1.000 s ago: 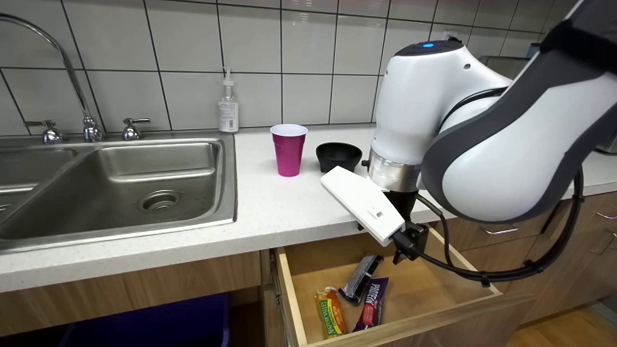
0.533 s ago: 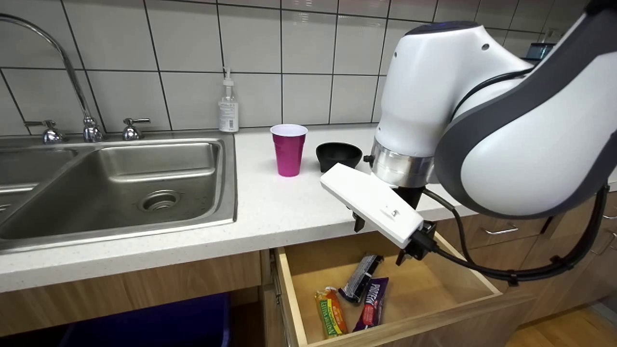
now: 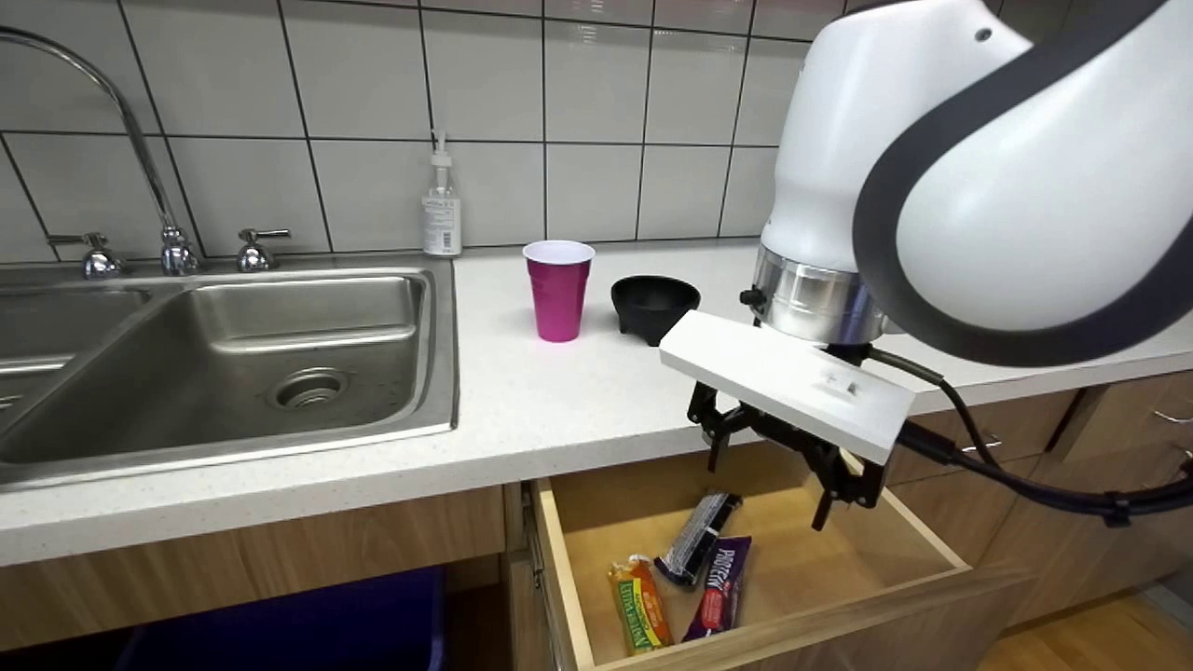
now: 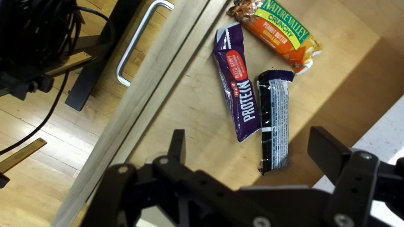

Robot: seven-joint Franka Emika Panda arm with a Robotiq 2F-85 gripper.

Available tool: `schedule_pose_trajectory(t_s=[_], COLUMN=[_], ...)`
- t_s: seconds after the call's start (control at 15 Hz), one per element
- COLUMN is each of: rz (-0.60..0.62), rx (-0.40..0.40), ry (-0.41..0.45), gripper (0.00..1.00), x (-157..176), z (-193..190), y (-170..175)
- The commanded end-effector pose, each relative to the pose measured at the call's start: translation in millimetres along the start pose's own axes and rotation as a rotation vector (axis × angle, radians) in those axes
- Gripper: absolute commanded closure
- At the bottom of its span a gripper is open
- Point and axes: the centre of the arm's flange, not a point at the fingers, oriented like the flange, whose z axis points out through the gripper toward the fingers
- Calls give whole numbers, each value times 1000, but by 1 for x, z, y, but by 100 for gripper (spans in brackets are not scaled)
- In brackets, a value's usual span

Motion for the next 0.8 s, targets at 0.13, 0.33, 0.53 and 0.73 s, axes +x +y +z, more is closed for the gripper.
schedule_pose_trajectory(t_s=[0.13,0.33,0.53,0.73], rz=[-115,-165,-199,-241], rx=[-100,-173,-247,-318], ry=[-108,-183,-240,-305], gripper=[0,0,0,0], x=[5,6,7,6], z=[-29,-26,-23,-15], y=[22,36,47,59])
